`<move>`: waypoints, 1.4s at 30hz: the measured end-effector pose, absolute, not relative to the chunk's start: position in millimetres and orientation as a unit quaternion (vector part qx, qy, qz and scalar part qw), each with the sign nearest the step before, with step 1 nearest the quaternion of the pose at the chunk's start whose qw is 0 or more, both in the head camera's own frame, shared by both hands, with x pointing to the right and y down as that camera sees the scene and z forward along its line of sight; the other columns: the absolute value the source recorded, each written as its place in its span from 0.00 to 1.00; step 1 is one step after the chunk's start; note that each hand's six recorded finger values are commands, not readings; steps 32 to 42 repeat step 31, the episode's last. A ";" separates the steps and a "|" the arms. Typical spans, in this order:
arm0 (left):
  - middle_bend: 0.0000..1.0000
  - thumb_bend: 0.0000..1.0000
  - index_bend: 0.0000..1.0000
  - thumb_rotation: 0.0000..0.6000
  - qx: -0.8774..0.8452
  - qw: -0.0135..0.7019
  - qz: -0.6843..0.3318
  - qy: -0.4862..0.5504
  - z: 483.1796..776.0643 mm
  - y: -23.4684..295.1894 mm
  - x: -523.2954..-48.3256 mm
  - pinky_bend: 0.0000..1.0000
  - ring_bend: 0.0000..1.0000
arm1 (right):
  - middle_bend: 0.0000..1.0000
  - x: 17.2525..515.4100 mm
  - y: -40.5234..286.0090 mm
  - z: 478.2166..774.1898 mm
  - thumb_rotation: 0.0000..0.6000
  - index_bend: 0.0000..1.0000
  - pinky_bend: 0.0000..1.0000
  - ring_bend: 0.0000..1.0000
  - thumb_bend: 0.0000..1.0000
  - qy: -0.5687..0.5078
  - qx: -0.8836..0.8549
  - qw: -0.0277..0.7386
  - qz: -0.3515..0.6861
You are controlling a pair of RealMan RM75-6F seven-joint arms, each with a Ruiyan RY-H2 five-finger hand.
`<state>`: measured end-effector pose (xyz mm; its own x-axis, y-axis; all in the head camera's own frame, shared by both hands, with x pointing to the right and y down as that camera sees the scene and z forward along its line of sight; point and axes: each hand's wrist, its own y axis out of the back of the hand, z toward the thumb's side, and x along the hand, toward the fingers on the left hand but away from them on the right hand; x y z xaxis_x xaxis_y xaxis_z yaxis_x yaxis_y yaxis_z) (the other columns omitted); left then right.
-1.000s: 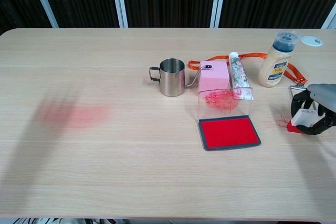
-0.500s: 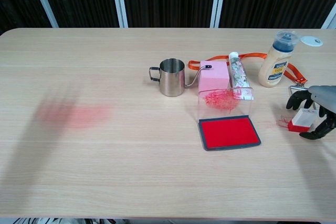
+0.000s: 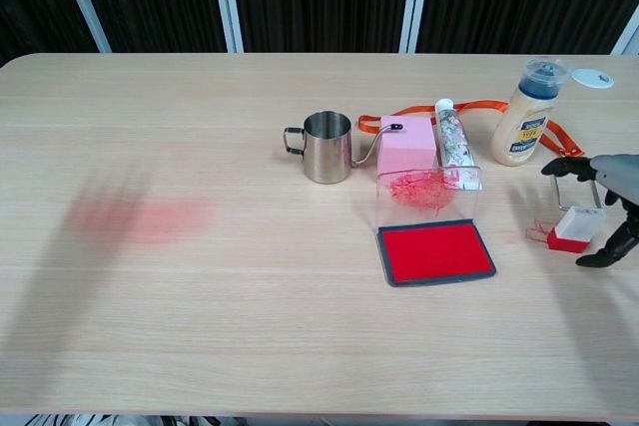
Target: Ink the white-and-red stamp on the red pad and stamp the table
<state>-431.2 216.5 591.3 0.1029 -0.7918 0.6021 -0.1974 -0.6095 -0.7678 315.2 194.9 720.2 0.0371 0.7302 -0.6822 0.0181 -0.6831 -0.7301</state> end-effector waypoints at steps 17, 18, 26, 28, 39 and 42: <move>0.00 0.00 0.00 1.00 -0.681 0.292 -0.571 0.353 589.9 211.6 -434.7 0.00 0.00 | 0.01 371.4 195.5 588.6 1.00 0.02 0.25 0.02 0.14 -0.323 -0.626 0.389 0.593; 0.00 0.00 0.00 1.00 -0.680 0.295 -0.572 0.352 589.9 211.4 -435.0 0.00 0.00 | 0.00 377.8 200.3 579.7 1.00 0.01 0.24 0.01 0.13 -0.329 -0.620 0.400 0.590; 0.00 0.00 0.00 1.00 -0.663 0.322 -0.580 0.347 590.3 209.8 -436.9 0.00 0.00 | 0.00 412.4 227.2 545.8 1.00 0.00 0.22 0.00 0.12 -0.356 -0.583 0.443 0.581; 0.00 0.00 0.00 1.00 -0.662 0.323 -0.579 0.350 589.7 209.6 -437.0 0.00 0.00 | 0.00 413.0 228.5 545.7 1.00 0.00 0.22 0.00 0.12 -0.362 -0.584 0.441 0.577; 0.00 0.00 0.00 1.00 -0.660 0.323 -0.578 0.355 589.2 209.1 -437.8 0.00 0.00 | 0.00 414.9 229.6 547.6 1.00 0.00 0.22 0.00 0.12 -0.363 -0.585 0.440 0.577; 0.00 0.00 0.00 1.00 -0.660 0.323 -0.578 0.355 589.2 209.1 -437.8 0.00 0.00 | 0.00 414.9 229.6 547.6 1.00 0.00 0.22 0.00 0.12 -0.363 -0.585 0.440 0.577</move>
